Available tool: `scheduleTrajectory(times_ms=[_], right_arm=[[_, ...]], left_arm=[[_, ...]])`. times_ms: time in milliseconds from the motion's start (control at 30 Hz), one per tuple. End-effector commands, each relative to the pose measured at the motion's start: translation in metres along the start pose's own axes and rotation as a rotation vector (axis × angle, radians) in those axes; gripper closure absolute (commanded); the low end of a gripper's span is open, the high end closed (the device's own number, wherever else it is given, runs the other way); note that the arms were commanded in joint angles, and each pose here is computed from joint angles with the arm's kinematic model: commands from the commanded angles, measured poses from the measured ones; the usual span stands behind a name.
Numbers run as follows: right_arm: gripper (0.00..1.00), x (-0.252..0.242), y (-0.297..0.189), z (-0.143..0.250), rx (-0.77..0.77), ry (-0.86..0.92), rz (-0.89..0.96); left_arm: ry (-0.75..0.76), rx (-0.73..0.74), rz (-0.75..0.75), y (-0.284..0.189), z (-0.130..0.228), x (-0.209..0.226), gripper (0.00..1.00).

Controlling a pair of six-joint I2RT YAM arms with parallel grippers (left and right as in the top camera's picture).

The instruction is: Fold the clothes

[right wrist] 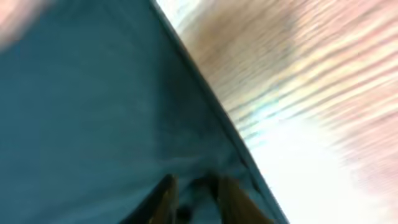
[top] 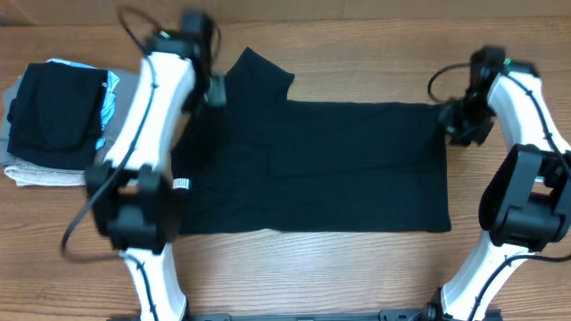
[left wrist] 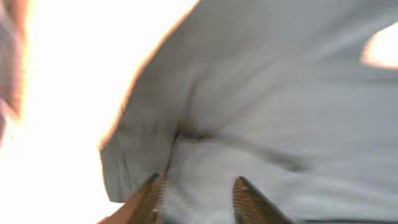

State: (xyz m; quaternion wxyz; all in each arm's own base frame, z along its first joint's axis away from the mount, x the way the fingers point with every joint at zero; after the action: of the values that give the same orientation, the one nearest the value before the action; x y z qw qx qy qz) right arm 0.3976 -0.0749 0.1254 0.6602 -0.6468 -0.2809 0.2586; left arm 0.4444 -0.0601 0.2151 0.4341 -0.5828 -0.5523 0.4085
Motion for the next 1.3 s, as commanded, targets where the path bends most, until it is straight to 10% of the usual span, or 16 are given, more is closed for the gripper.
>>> scheduleTrajectory(times_ms=[0, 200, 733, 1267], right_arm=[[0.62, 0.011, -0.054, -0.013, -0.105, -0.043, -0.059], [0.27, 0.015, -0.093, -0.017, -0.155, -0.046, -0.091], [0.28, 0.026, -0.081, -0.031, -0.209, -0.126, -0.111], [0.28, 0.030, -0.066, -0.037, -0.231, -0.153, -0.120]], left_arm=[[0.109, -0.273, 0.113, -0.100, -0.025, -0.011, 0.43], [0.203, -0.397, 0.115, -0.099, -0.058, -0.016, 0.35], [0.433, -0.344, 0.126, 0.130, -0.111, -0.049, 0.38], [0.460, -0.367, 0.096, 0.221, -0.112, -0.050, 0.41]])
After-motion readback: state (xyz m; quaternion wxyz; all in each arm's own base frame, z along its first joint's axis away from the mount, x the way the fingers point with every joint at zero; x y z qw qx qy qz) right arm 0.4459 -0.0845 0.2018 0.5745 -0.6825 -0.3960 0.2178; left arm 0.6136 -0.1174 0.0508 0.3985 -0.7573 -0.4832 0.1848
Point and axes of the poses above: each gripper's point midway between its finger pads, its own y axis out along the fingers, its own x axis along the line the jaws close on, z = x × y, the point moved 5 cm from there along -y, back along the fingers, and after that the axes turned 10 degrees about y, right-handed, at the moved point
